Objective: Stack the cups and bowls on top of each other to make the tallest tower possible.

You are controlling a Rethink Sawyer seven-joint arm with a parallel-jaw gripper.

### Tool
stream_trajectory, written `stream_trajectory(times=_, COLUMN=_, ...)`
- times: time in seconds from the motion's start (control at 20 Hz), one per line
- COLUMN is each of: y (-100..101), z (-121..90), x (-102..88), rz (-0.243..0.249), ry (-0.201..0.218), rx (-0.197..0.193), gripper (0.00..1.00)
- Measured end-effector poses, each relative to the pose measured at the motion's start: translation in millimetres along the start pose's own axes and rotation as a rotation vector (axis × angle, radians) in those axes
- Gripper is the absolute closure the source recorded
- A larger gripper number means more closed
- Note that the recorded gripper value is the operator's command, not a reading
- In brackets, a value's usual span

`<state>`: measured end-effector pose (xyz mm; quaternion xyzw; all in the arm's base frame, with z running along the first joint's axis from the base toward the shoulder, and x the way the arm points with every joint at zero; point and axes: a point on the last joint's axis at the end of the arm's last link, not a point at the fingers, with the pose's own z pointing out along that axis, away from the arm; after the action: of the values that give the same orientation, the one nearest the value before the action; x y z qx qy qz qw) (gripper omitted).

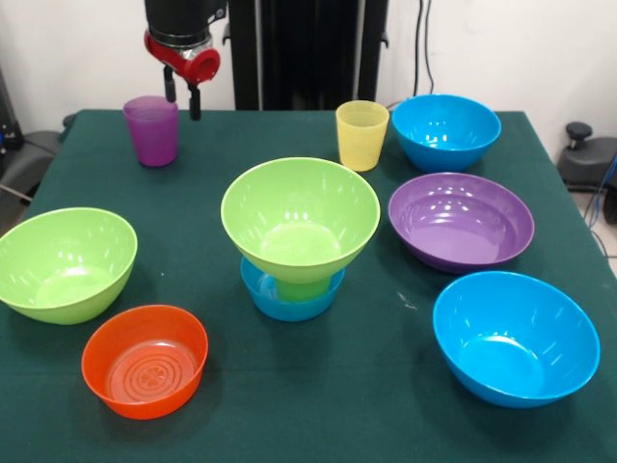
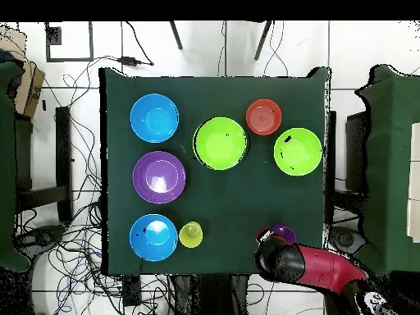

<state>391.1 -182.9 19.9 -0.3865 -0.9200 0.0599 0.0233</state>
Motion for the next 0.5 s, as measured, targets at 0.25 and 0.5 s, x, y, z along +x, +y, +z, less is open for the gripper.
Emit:
stream_trajectory(times=0.25, y=-0.7, z=0.0, x=-0.5, rz=0.002, ry=0.000, rx=0.000, gripper=0.00)
stream_trajectory(times=0.5, y=-0.7, z=-0.8, x=-1.7, rz=0.003, ry=-0.003, rx=-0.002, gripper=0.00)
